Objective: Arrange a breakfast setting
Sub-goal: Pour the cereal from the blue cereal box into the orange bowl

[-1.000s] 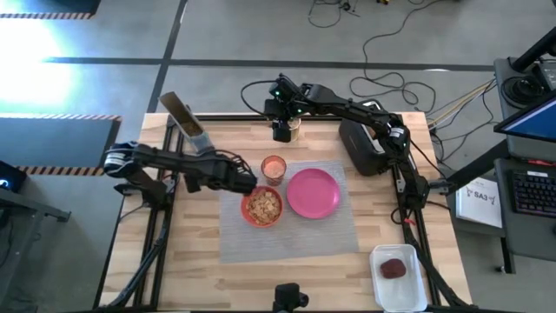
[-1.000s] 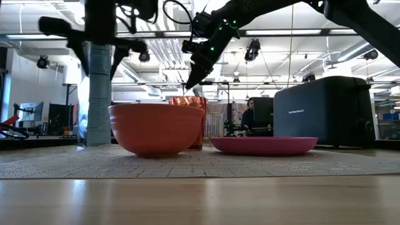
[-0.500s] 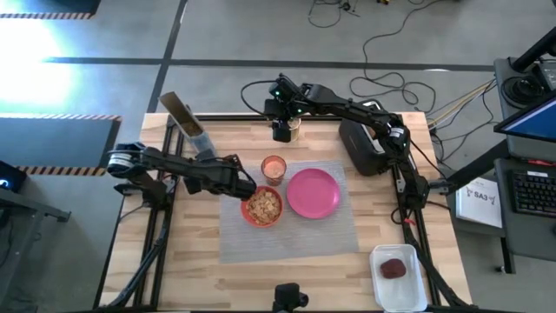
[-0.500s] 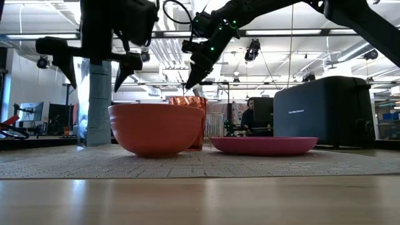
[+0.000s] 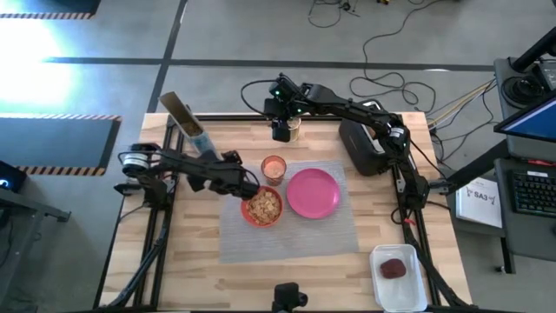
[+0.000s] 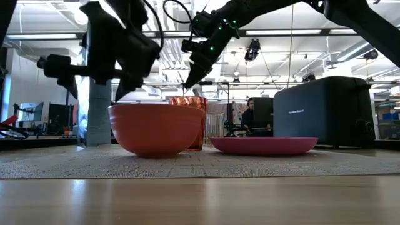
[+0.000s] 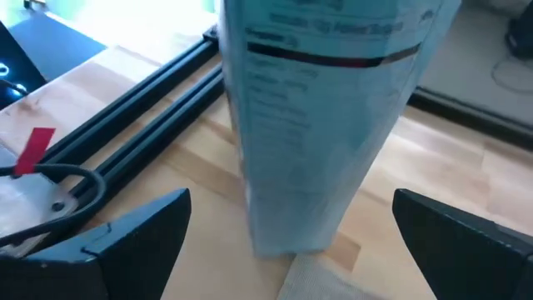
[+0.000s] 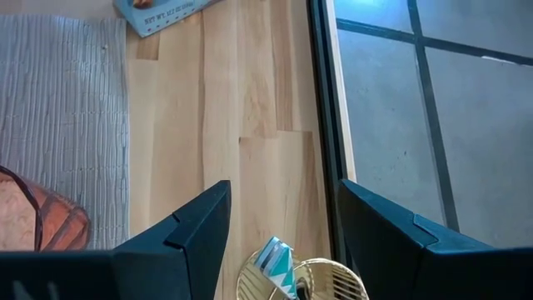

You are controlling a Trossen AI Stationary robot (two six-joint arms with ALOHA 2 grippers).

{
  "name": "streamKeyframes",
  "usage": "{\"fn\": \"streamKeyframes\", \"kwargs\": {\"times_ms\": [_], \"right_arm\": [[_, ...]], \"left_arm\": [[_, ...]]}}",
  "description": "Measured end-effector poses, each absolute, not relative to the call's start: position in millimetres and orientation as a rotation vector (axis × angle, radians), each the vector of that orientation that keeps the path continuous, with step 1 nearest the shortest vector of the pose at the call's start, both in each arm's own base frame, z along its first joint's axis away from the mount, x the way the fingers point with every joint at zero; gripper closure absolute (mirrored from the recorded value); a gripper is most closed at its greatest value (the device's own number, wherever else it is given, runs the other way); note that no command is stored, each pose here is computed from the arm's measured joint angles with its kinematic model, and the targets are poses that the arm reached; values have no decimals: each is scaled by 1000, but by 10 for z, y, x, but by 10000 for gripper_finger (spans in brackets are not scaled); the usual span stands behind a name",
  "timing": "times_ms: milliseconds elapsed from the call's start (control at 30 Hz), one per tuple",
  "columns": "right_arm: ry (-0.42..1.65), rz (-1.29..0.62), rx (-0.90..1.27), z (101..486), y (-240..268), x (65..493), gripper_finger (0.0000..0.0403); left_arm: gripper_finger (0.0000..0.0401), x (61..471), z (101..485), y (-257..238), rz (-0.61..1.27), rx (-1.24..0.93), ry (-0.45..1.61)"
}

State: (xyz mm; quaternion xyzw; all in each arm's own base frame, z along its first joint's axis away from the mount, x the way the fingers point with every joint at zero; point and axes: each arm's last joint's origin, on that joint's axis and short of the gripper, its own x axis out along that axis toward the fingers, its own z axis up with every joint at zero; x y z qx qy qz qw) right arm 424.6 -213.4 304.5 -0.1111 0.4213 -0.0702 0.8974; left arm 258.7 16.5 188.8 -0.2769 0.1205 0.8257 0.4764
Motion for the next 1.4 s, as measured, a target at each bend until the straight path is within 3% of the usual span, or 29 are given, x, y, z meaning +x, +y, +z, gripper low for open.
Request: {"fn": "streamKeyframes", "kwargs": {"times_ms": [400, 533, 833, 1000, 1400], "right_arm": [[871, -146, -231, 3047, -2134, 4247, 193], [871, -146, -231, 3047, -2134, 4247, 193], [871, -146, -231, 3047, -2134, 4247, 193], [871, -146, -231, 3047, -2134, 4247, 193], [871, -146, -231, 3047, -2135, 4247, 193]], "left_arm": [[11, 2643, 1674, 335, 2088, -568, 241], [45, 2633, 1619, 385, 2110, -531, 238], [172, 2610, 1538, 423, 2125, -497, 196], [222, 2596, 1542, 404, 2121, -484, 221], [235, 2368, 1647, 248, 2138, -546, 331]]}}
